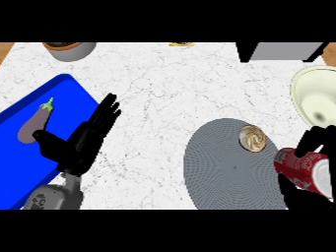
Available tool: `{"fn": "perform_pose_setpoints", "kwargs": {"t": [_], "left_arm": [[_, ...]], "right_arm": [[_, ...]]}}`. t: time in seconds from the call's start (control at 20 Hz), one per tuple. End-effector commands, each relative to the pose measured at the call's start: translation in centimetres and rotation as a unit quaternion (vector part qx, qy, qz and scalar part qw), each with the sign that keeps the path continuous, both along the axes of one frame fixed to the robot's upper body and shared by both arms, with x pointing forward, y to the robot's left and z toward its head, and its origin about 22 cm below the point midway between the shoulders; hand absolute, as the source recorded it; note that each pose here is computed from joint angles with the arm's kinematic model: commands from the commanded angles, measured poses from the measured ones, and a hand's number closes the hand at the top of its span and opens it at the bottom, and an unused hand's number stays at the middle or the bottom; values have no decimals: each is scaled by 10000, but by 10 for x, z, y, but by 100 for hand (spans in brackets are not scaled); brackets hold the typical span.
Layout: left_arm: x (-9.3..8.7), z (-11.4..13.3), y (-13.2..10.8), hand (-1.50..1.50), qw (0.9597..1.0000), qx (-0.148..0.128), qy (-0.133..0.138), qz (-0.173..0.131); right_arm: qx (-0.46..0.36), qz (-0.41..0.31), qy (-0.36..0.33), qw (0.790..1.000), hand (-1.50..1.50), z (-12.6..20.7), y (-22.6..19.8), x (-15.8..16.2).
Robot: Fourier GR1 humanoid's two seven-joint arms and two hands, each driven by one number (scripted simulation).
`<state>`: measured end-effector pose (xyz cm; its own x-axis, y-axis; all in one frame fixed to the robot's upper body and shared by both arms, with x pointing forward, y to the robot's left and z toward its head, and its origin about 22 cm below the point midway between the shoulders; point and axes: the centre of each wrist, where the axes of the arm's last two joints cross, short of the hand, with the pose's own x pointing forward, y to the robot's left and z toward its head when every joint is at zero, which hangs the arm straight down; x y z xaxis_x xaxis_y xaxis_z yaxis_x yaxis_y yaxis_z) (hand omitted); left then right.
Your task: Pick the can from the placemat and place it in the bowl
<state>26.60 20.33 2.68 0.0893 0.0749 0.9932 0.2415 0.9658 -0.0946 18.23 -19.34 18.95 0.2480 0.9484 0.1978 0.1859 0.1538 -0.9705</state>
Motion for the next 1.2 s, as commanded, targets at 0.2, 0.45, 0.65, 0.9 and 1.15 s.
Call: {"fn": "perform_pose_setpoints", "kwargs": {"t": [0.2, 0.45, 0.65, 0.9, 1.15], "left_arm": [[6, 0, 3, 0, 10000, 10, -3, -10], [-13, 7, -1, 0, 10000, -54, -32, -67], [0, 4, -2, 0, 10000, 9, 1, -59], [-8, -5, -5, 0, 9999, -77, 48, -90], [5, 6, -7, 0, 9998, -114, -5, -143]], "right_arm": [[164, -429, -384, 9982, 150, 45, -19, 17], [320, -775, -545, 9950, 150, 66, -53, 49], [390, -795, -620, 9941, 150, 44, -87, 87], [452, -823, -714, 9930, 150, 40, -127, 111], [290, -842, -686, 9937, 150, 12, -160, 144]]}}
